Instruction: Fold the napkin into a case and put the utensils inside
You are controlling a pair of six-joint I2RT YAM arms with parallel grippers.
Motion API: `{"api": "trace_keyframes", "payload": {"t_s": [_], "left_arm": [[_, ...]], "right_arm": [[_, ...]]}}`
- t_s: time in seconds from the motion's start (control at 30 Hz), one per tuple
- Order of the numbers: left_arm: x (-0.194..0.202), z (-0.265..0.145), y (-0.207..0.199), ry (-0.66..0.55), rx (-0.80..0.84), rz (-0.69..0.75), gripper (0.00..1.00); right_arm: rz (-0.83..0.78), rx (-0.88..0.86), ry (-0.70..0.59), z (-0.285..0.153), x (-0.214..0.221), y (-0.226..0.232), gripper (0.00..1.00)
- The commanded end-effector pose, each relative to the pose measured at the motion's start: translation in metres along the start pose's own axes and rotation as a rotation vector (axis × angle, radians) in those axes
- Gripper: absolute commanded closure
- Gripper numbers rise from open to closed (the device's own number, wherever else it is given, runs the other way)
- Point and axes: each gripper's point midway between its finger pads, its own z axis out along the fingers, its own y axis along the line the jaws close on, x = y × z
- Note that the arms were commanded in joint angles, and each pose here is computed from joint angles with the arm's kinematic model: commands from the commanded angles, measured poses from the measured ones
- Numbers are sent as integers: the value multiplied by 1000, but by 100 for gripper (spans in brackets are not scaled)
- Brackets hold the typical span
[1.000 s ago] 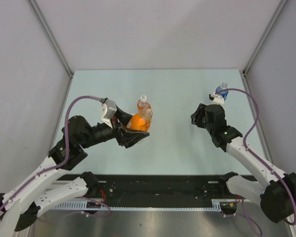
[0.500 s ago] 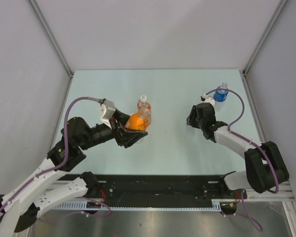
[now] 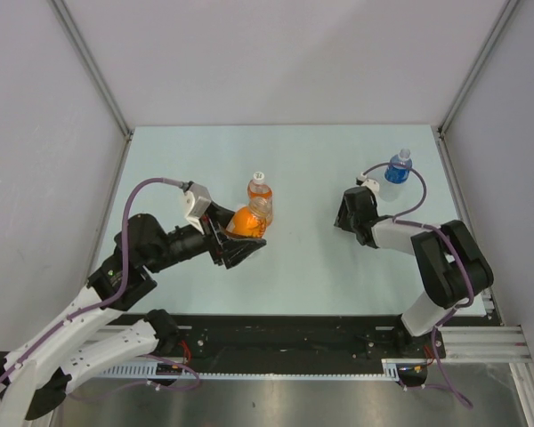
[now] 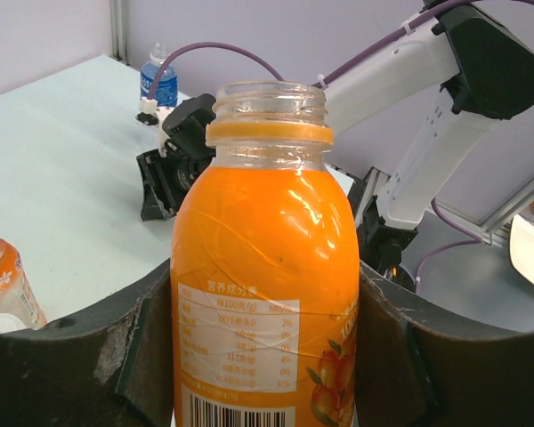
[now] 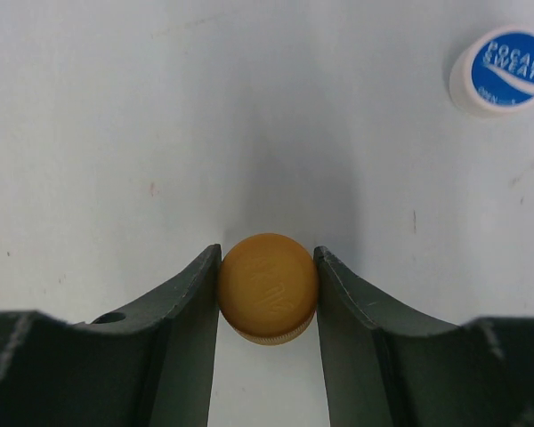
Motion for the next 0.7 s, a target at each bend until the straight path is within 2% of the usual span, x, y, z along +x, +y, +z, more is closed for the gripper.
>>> {"api": "trace_keyframes", "payload": {"t_s": [0.0, 0.3, 0.5, 0.67], "left_arm": [[-7, -1, 4, -28, -22, 17, 100], [-3, 1, 8, -16, -38, 11, 99], [-2, 3, 9, -9, -43, 13, 98], [2, 5, 10, 0, -38, 11, 97]], "right_arm": [[11, 30, -67, 15, -22, 6, 100], [-37, 67, -17, 34, -10, 9, 99], [-62, 85, -2, 36, -6, 11, 86], [-63, 95, 11, 35, -2, 10, 79]]}}
